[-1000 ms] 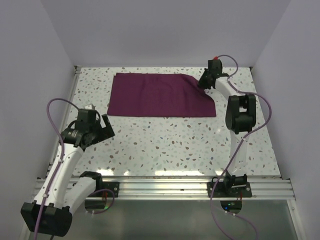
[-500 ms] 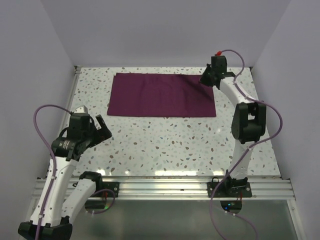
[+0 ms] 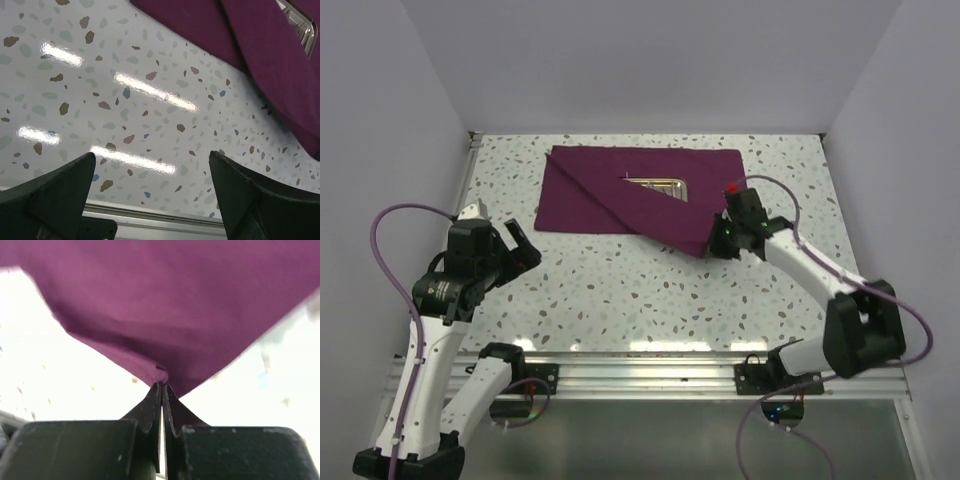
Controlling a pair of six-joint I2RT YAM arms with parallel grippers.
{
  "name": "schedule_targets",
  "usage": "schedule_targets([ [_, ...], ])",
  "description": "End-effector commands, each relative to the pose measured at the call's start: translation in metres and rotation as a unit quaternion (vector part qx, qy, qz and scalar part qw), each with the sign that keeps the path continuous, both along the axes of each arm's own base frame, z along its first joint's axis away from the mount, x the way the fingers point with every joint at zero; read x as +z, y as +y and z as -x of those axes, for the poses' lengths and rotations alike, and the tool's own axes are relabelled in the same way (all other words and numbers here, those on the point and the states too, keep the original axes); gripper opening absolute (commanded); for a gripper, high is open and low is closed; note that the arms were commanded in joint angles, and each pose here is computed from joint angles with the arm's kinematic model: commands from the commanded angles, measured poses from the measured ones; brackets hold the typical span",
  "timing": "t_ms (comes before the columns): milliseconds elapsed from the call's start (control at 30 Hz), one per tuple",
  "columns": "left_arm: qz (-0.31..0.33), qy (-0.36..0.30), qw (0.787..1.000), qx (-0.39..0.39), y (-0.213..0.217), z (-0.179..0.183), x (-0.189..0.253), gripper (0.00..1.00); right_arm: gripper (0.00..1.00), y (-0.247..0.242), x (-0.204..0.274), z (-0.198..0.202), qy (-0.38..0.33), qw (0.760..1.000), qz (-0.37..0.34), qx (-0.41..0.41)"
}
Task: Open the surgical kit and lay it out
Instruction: Open the surgical kit at the center of the board.
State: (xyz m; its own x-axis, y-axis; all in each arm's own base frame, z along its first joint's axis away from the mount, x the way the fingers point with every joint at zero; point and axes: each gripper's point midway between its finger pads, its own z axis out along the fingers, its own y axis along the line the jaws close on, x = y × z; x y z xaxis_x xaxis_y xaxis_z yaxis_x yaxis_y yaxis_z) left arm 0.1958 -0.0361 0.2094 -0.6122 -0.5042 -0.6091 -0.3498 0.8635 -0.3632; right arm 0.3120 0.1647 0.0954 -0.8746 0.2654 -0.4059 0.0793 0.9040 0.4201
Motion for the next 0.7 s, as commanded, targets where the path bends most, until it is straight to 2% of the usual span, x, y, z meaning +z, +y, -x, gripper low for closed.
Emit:
schedule_targets([
  [0,0.015,-0.026,1.0,-0.005,-0.007,-0.012,0.017,1.0,0.0,-0.029,0.002,0.081,0.035,0.999,0.001,-0.001],
  [33,0.017,-0.027,0.999,-0.005,-0.008,-0.014,0.018,1.0,0.0,-0.039,-0.002,0.107,0.059,0.998,0.015,-0.001],
  [167,0.027,-0.037,0.999,-0.006,-0.012,-0.026,0.023,1.0,0.0,-0.053,-0.001,0.16,0.072,0.997,0.007,-0.007],
  [267,0.033,-0.044,0.999,-0.003,-0.013,-0.029,0.026,1.0,0.0,-0.057,0.001,0.17,0.078,0.996,0.004,-0.03],
  [433,0.044,-0.047,0.998,0.0,-0.015,-0.027,0.029,1.0,0.0,-0.093,-0.002,0.198,0.124,0.986,0.084,-0.075],
  [533,0.04,-0.048,0.998,0.009,-0.011,-0.024,0.029,1.0,0.0,-0.099,0.011,0.21,0.123,0.984,0.084,-0.096],
  [600,0.038,-0.036,0.998,0.02,-0.008,-0.019,0.025,1.0,0.0,-0.104,0.031,0.209,0.096,0.985,0.083,-0.113],
  [633,0.041,-0.031,0.998,0.03,-0.007,-0.018,0.023,1.0,0.0,-0.118,0.034,0.216,0.103,0.98,0.112,-0.131],
  [667,0.036,-0.019,0.998,0.042,-0.003,-0.014,0.016,1.0,0.0,-0.119,0.043,0.215,0.095,0.98,0.113,-0.135],
])
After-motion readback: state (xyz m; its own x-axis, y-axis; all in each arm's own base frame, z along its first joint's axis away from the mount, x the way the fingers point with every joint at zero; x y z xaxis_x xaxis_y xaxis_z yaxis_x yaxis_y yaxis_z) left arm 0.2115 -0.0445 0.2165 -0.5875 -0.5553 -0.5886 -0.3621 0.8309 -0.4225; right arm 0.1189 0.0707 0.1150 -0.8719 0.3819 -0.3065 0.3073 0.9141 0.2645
